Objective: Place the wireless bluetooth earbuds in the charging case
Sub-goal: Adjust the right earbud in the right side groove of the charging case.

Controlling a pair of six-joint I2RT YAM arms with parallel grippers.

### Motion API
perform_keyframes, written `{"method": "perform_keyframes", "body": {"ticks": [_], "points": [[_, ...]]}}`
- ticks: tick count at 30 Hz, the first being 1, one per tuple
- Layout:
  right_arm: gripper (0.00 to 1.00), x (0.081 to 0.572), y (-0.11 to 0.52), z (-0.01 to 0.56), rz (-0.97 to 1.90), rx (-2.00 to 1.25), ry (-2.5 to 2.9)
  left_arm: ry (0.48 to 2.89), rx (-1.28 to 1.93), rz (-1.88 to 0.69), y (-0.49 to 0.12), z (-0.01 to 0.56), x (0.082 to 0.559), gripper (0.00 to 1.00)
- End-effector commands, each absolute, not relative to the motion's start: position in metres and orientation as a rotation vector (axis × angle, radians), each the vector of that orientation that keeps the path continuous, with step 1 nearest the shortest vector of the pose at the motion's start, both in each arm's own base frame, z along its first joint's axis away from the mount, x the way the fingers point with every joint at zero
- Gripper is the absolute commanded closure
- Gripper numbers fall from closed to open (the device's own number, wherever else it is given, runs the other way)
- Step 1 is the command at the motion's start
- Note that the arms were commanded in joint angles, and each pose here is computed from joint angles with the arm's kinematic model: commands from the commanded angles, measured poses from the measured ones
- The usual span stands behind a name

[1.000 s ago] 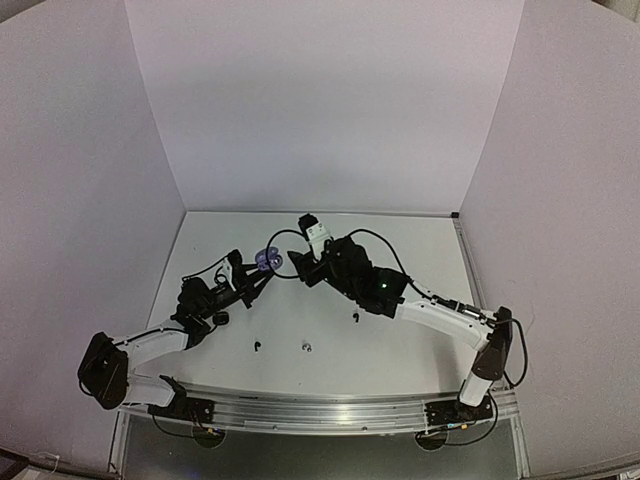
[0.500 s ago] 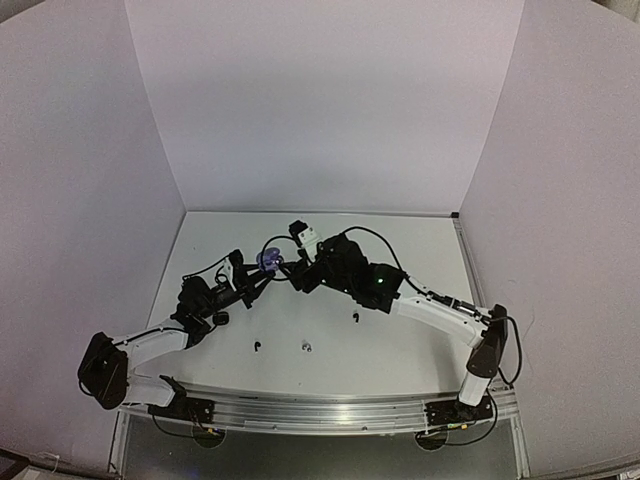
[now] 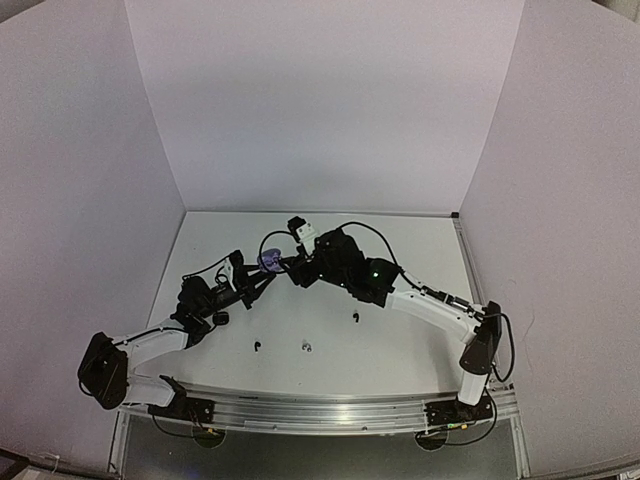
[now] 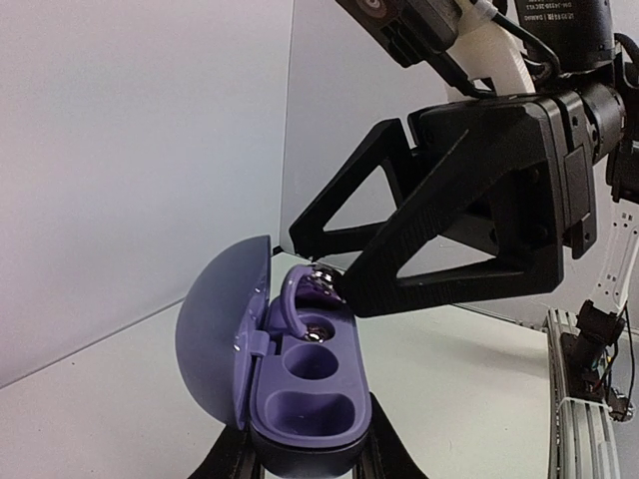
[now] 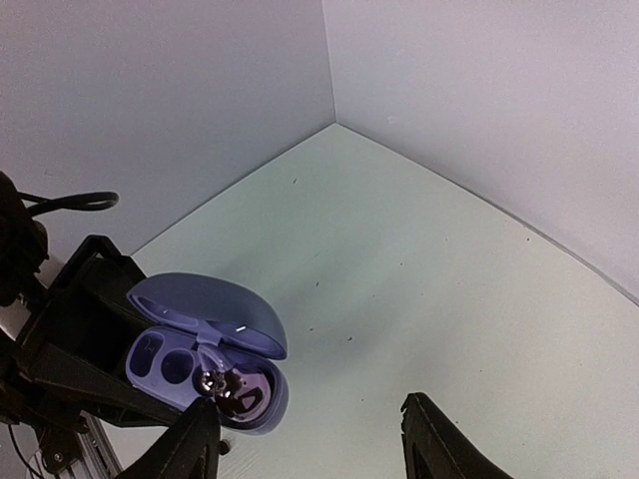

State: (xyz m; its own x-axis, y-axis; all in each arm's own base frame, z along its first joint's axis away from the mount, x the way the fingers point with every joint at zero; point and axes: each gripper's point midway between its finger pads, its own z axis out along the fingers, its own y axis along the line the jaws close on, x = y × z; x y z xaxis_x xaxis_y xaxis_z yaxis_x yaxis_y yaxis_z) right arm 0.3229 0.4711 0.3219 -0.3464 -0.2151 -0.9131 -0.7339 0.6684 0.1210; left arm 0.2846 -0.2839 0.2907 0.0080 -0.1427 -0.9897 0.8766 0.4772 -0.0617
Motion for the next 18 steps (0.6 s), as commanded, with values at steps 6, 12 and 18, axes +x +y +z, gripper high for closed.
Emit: {"method": "perform_keyframes", "body": {"ticks": [6,12,18], "points": [[0.41,0.331,0.469,0.332,0.669,-0.714,1.877,1.223,0.722,-0.918,-0.282,0.326,0.28,1.0],[0.41,0.331,0.47,0.332,0.691,-0.719,1.882,1.224,0.721,-0.917,-0.282,0.326,0.28,1.0],[0.39,0.319,0.475,0.347,0.773,-0.76,1.852,1.251,0.707,-0.91,-0.28,0.323,0.284,1.0]]}}
